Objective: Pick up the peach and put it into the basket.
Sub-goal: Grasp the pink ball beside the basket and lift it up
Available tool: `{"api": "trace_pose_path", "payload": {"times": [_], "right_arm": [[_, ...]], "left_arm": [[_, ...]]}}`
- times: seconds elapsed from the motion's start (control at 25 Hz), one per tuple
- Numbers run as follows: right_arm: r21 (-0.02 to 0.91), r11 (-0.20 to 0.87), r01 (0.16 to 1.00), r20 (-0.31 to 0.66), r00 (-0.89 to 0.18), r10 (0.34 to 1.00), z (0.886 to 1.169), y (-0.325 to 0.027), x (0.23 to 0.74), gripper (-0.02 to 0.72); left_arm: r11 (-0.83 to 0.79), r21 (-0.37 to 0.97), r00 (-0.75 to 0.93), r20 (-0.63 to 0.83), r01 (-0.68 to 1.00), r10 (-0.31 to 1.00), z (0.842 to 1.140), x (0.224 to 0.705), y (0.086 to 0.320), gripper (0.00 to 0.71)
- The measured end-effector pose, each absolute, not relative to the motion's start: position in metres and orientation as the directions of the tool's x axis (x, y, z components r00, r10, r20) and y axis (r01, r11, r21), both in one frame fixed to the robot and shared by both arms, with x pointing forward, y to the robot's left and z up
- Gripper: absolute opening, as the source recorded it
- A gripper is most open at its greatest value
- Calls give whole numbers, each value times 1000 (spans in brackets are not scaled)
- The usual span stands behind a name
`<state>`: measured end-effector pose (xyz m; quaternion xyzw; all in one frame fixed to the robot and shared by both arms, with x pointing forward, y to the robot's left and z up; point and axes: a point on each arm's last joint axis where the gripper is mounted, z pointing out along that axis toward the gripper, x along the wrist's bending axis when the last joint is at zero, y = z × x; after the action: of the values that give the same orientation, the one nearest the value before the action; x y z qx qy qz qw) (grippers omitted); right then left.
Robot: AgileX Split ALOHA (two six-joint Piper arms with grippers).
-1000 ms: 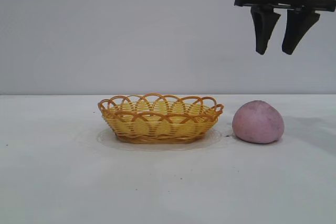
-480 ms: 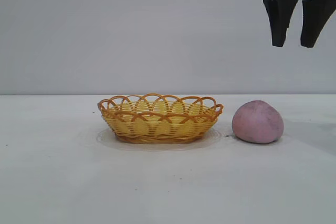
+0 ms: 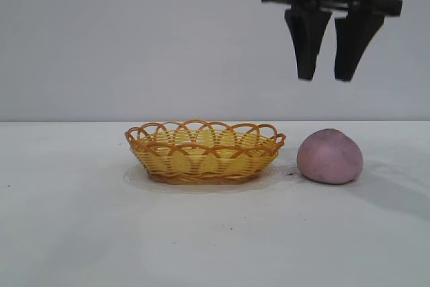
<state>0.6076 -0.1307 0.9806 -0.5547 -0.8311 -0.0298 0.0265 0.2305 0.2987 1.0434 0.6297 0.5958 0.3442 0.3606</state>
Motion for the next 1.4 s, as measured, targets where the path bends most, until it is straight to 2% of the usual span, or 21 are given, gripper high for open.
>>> {"api": "trace_pose_path", "payload": {"times": [0.4, 0.6, 0.72, 0.76, 0.8, 1.0, 1.12, 1.24, 1.4], "right_arm": [[-71, 380, 922, 79, -375, 924, 941, -128, 613, 370], [-89, 378, 921, 78, -372, 925, 926, -127, 616, 180], [-87, 379, 921, 75, -374, 925, 925, -127, 617, 57], [-82, 382, 921, 69, -377, 924, 926, -127, 618, 57], [-82, 386, 919, 60, -382, 922, 926, -128, 619, 0], [-28, 398, 917, 33, -397, 917, 956, -130, 619, 0], [68, 403, 913, 35, -406, 913, 991, -127, 618, 0], [134, 441, 887, 37, -450, 892, 1015, -110, 609, 0], [175, 525, 833, 45, -539, 841, 1017, -70, 590, 0]], "left_arm": [[-30, 864, 53, 4, 502, 999, 1043, 230, 299, 435], [-30, 864, 53, 4, 502, 999, 1043, 230, 299, 435], [-30, 864, 53, 4, 502, 999, 1043, 230, 299, 435], [-30, 864, 53, 4, 502, 999, 1043, 230, 299, 435], [-30, 864, 53, 4, 502, 999, 1043, 230, 299, 435], [-30, 864, 53, 4, 502, 999, 1043, 230, 299, 435], [-30, 864, 53, 4, 502, 999, 1043, 230, 299, 435], [-30, 864, 53, 4, 502, 999, 1043, 230, 299, 435], [-30, 864, 53, 4, 502, 999, 1043, 230, 299, 435]]}}
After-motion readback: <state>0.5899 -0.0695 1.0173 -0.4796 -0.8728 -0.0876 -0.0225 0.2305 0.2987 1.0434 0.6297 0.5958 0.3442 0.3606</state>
